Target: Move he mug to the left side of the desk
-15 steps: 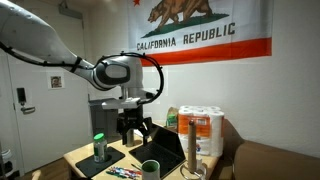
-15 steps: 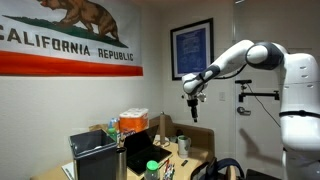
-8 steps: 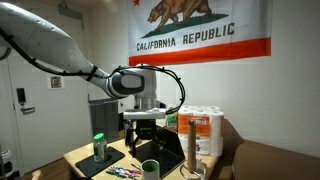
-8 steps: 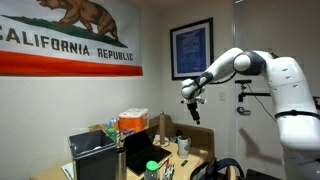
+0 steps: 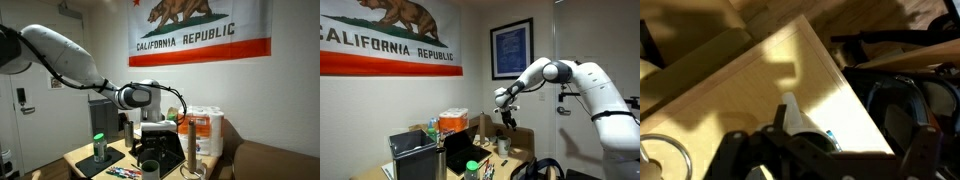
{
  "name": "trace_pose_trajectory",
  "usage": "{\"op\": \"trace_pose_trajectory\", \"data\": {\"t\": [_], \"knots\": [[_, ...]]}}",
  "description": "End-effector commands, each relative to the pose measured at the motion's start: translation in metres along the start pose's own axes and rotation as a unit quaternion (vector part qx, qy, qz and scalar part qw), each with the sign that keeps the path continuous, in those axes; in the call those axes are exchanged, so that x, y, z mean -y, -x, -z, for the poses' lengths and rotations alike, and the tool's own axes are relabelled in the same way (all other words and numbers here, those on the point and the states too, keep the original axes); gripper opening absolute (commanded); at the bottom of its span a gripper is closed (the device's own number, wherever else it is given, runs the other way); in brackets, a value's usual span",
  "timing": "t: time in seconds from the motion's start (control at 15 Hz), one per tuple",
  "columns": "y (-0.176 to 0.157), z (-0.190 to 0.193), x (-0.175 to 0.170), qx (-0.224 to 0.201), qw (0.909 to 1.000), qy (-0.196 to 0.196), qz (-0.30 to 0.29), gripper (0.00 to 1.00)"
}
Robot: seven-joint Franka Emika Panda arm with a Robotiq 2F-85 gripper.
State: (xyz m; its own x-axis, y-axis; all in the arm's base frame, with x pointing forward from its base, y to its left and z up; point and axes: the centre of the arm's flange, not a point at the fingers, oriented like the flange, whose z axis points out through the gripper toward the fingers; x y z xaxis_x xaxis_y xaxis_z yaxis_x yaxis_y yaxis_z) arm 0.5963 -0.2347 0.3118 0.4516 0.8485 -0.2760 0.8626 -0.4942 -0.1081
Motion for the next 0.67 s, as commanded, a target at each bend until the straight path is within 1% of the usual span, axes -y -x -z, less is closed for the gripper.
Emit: {"op": "trace_pose_trajectory", "data": {"t": [0.0,0.27,0.6], "knots": [[-0.009,-0.013,-0.003,0.004,0.9993,-0.001,0.038,1.0],[-0.012,-0.025,-0.001,0.001,0.9986,-0.002,0.053,1.0],[-0.018,-0.035,0.004,-0.019,0.998,0.015,0.059,1.0]]}}
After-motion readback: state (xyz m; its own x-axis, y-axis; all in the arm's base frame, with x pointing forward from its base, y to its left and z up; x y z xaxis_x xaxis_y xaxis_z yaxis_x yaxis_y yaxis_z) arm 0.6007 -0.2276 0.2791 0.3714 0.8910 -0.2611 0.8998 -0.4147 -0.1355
